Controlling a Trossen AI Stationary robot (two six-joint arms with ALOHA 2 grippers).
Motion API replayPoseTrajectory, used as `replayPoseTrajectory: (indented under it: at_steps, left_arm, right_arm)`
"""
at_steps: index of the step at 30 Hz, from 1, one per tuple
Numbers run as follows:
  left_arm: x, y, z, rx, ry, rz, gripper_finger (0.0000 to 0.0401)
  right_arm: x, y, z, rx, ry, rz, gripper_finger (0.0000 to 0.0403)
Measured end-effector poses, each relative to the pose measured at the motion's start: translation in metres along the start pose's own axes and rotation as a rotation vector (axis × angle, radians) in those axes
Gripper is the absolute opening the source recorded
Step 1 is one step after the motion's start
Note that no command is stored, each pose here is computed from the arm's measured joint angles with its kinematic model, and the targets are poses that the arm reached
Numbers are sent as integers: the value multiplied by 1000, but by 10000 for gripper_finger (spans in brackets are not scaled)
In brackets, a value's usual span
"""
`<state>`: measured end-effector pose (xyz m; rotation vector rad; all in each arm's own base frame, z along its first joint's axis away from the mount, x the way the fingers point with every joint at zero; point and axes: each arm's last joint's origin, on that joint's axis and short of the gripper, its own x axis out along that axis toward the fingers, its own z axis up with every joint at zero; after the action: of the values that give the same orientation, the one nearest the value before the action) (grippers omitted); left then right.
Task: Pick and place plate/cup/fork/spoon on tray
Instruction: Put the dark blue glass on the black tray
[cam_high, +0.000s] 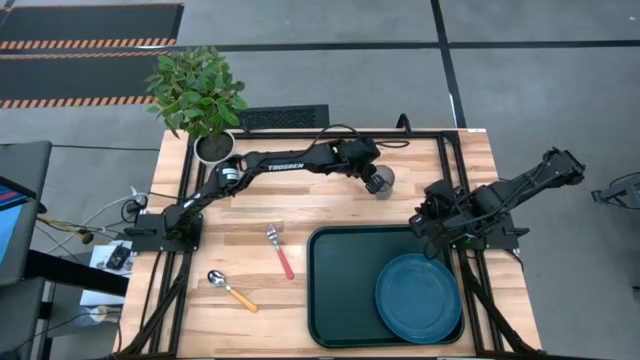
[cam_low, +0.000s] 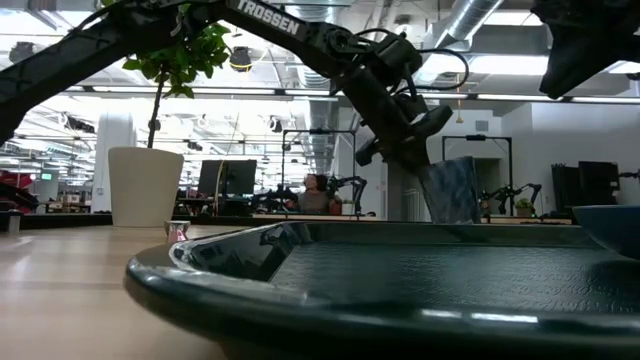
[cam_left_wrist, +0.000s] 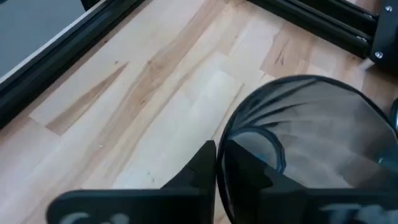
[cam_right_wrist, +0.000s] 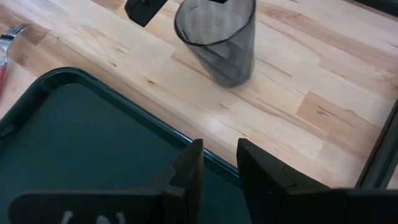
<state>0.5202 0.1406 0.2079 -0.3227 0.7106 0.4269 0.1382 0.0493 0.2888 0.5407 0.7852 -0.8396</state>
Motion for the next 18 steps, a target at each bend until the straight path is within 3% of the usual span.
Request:
replayPoseTrajectory:
  at_steps: [4,8,13,18]
  left_arm:
    - [-10,-1,2,18,29,-4,4]
    - [-53,-14,16,75,29,-44,3]
    - [-123,-48,21,217,60,-110,2]
    - [-141,-95,-3,324,120,-159,1]
  right_arm:
    - [0,0,0,0,0,1,121]
    - [-1,-1,0,2,0,4,121]
    - [-1,-1,0,-3,1,0,121]
    - [0,-3,0,-17,5,-22,120]
